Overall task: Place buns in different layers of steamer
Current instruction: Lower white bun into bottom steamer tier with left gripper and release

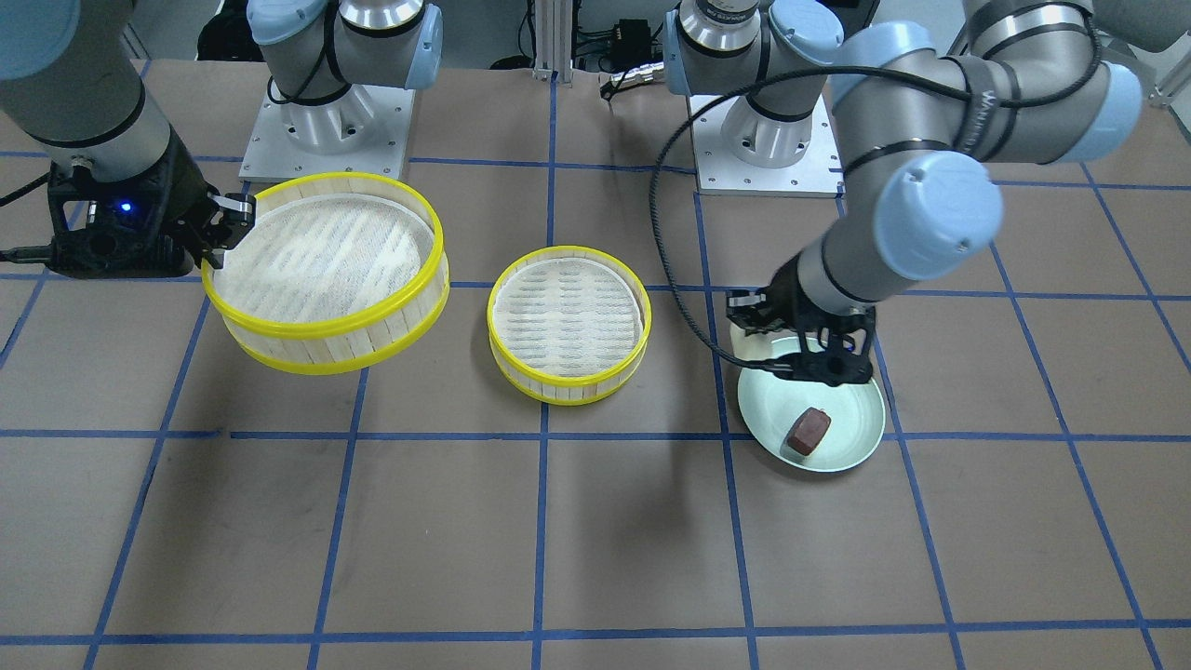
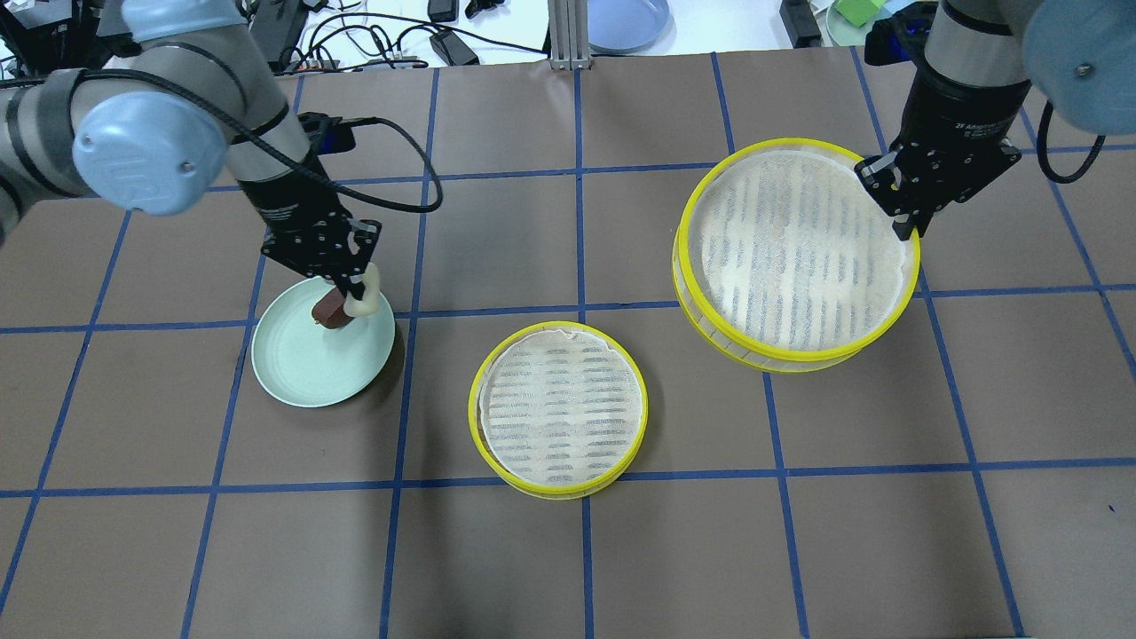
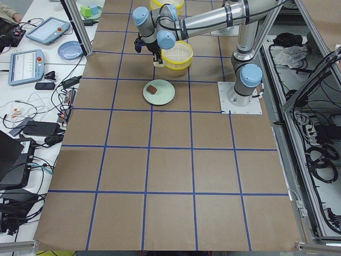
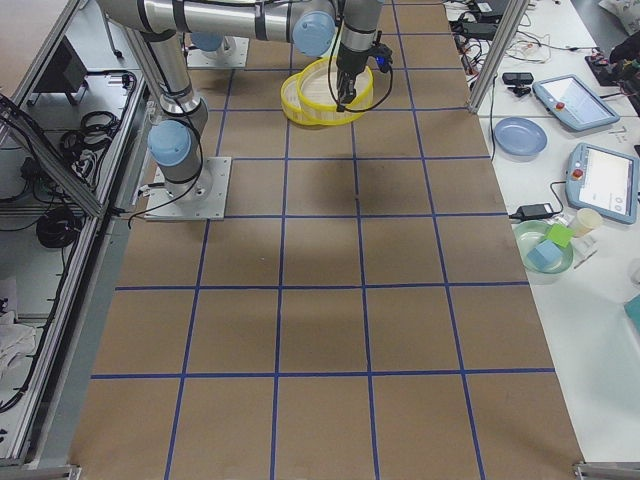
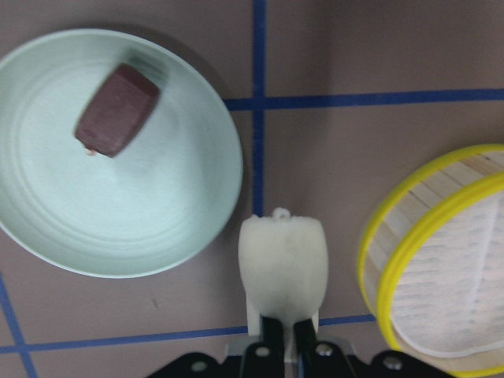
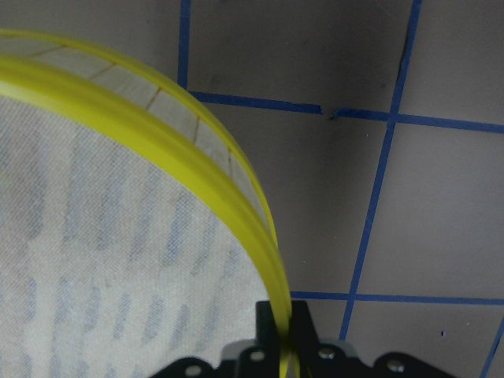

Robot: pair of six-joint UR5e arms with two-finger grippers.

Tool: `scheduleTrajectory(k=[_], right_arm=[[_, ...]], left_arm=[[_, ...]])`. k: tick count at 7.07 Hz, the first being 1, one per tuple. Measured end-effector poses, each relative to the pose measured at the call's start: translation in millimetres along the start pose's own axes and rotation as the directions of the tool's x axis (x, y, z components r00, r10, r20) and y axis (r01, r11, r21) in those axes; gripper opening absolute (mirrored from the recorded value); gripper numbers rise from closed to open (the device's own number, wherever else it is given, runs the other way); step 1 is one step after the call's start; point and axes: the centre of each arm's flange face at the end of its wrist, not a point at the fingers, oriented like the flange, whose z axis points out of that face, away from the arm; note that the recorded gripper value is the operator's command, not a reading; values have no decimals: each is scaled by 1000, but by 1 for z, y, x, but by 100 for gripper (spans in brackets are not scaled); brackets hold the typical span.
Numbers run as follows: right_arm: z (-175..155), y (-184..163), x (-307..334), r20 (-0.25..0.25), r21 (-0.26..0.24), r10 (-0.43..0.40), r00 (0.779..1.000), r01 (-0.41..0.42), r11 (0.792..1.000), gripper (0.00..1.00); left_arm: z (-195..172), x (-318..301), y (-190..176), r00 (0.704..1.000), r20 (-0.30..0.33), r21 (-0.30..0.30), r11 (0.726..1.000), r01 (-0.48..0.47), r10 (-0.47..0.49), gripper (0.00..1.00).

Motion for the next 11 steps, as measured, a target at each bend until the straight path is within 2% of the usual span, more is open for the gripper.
scheduleTrajectory(k=[2,4,5,6,7,8,11], right_arm=[[0,1,-1,1,0,-3,1000,3,1000,0],[0,1,-1,2,1,-2,1000,2,1000,0],[0,1,-2,3,1,-2,1000,2,1000,0],[0,1,-2,3,1,-2,1000,2,1000,0],[0,1,-2,3,1,-3,1000,3,1000,0],[0,2,-2,3,1,-4,1000,4,1000,0],[1,2,-3,7,-5,-2,1000,2,1000,0]], left_arm=[[23,98,37,996,-41,-41,996,74,-76,0],[61,140,55,996,-59,-71,995,69,-73,0],[77,145,53,996,-64,-70,996,58,-63,16],[89,147,51,996,-63,-78,996,52,-57,78],[96,147,52,997,-58,-89,995,48,-54,96],[101,147,52,997,-54,-96,994,48,-53,100],[100,148,53,997,-57,-96,994,48,-54,100]])
